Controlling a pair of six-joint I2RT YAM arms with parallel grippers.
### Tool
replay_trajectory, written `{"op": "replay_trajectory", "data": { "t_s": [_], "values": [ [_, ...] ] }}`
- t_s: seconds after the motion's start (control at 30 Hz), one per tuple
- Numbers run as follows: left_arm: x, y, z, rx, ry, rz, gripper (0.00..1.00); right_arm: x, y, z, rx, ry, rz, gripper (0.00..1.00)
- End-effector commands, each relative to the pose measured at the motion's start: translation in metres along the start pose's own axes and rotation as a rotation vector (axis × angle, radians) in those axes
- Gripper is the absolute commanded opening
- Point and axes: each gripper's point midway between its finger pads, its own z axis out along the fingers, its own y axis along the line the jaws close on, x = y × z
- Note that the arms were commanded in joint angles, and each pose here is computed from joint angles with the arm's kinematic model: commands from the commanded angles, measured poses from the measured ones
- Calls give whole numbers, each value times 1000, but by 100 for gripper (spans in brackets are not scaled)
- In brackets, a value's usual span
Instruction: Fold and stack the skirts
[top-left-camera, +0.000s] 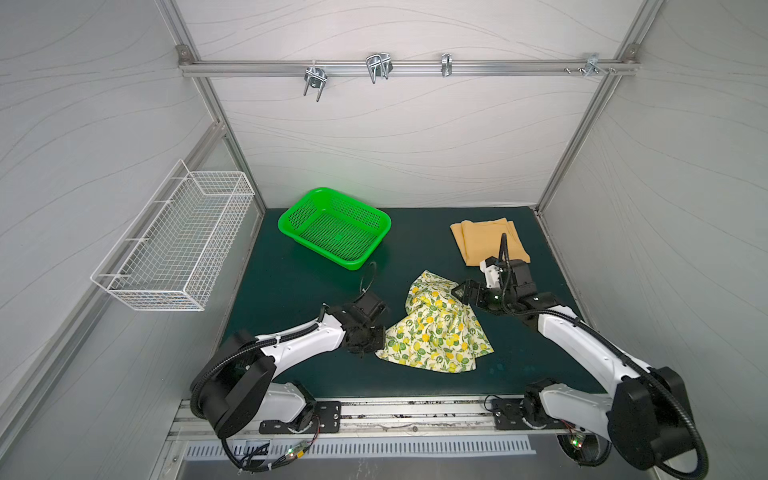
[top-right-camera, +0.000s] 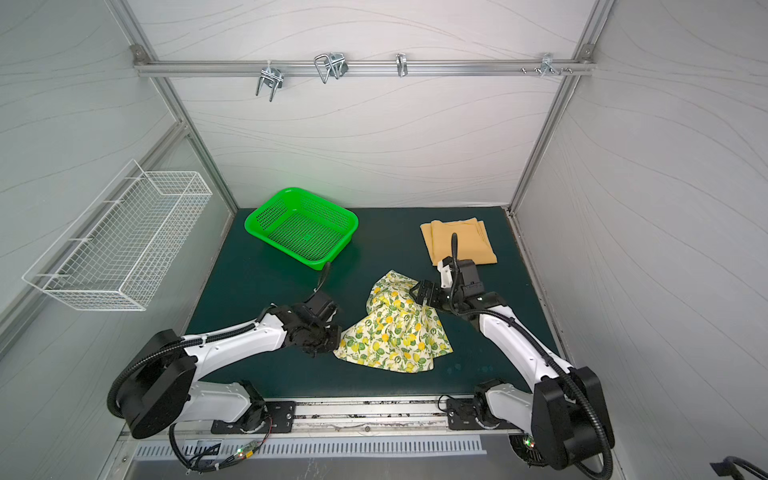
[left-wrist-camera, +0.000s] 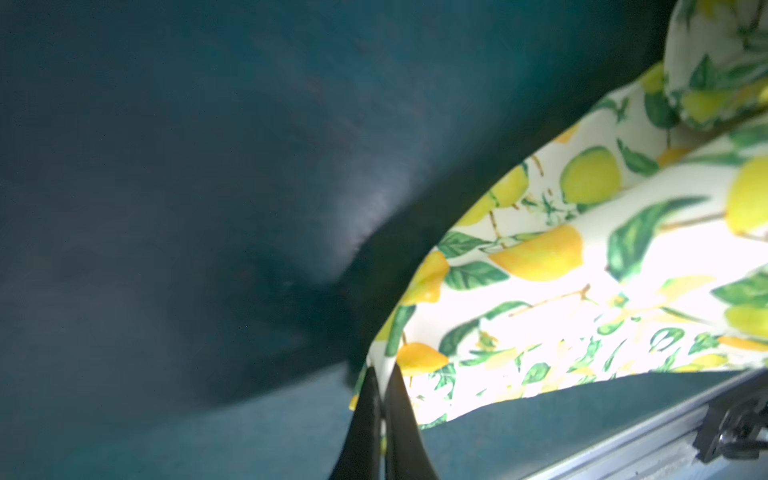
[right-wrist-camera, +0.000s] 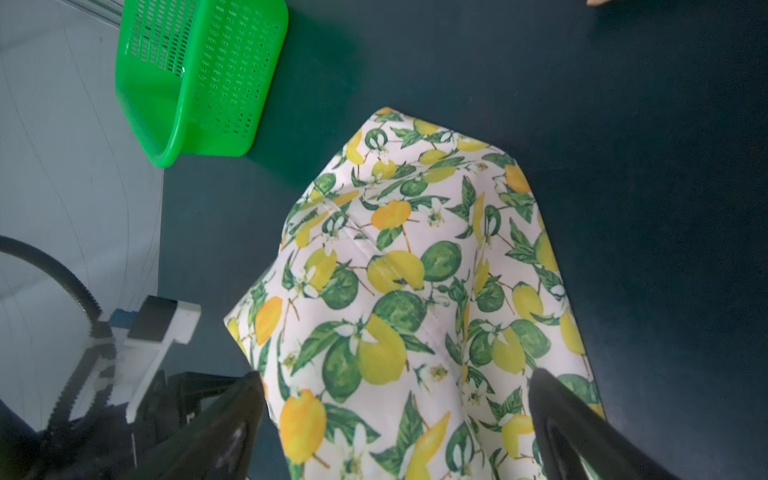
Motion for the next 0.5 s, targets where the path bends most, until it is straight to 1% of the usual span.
{"op": "replay_trajectory", "data": {
  "t_s": [0.0, 0.23, 0.33, 0.47],
  "values": [
    [-31, 3, -35, 4, -79, -11, 0, 7, 3, 8, -28, 5, 19, 99],
    [-75, 23, -89, -33, -179, -74, 0, 33, 1, 24, -32, 34, 32, 99],
    [-85, 30, -101, -62, -194, -83, 0, 46, 0, 34, -27, 56, 36, 99],
    [-92, 33, -111, -68, -214, -103, 0, 63, -6, 46, -8, 80, 54, 99]
  ]
}}
